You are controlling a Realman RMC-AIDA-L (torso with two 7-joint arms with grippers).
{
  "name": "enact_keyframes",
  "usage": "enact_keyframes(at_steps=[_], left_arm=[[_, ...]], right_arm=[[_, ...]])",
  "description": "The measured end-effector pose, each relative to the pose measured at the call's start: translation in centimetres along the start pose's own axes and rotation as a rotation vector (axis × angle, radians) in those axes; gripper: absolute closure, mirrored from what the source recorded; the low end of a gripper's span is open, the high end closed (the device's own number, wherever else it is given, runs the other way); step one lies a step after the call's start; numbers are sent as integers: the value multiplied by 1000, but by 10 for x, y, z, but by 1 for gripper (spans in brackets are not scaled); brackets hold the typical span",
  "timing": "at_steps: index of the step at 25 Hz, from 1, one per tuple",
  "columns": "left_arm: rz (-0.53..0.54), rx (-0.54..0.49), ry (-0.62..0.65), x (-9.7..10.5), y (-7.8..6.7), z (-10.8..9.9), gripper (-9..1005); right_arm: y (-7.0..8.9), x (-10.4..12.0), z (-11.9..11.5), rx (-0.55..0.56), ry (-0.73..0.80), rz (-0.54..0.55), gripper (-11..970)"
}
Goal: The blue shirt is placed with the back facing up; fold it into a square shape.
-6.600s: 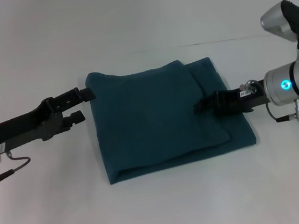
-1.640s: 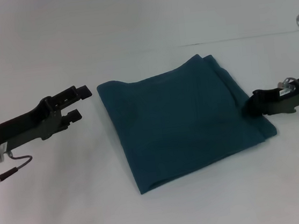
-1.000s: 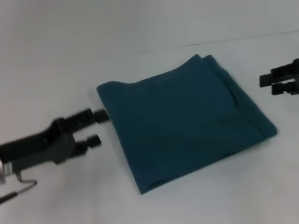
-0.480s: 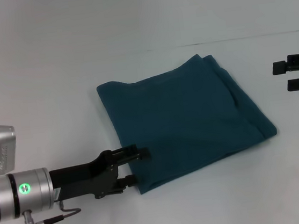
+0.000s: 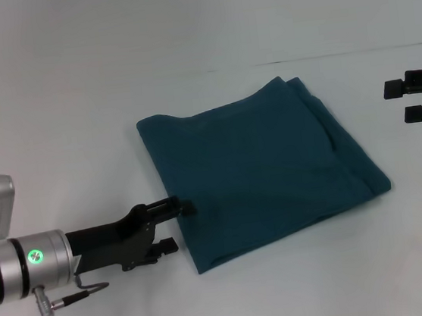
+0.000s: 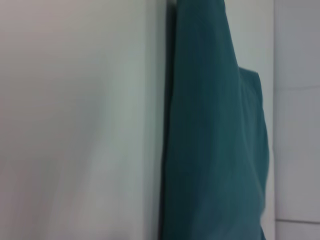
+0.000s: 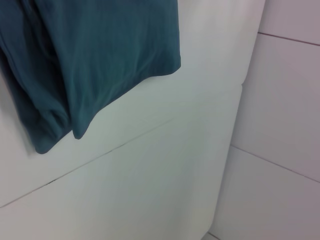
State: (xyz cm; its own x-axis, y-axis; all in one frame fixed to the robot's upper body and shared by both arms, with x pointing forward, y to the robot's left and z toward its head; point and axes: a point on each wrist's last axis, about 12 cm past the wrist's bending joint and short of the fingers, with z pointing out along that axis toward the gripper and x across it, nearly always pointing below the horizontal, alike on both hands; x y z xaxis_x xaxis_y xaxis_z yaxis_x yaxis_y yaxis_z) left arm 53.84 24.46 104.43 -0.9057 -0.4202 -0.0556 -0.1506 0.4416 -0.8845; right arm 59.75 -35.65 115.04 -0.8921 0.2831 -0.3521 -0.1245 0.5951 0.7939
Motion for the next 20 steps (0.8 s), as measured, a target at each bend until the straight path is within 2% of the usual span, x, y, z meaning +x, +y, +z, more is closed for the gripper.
enact_keyframes(at_steps=[7, 20], left_arm=[[24, -34, -2, -3, -2, 10, 91], [-10, -37, 10, 2, 2, 12, 91]], right_arm=[[0, -1, 0, -1, -4, 0, 73], [-2, 2, -3, -6, -10, 14, 73]])
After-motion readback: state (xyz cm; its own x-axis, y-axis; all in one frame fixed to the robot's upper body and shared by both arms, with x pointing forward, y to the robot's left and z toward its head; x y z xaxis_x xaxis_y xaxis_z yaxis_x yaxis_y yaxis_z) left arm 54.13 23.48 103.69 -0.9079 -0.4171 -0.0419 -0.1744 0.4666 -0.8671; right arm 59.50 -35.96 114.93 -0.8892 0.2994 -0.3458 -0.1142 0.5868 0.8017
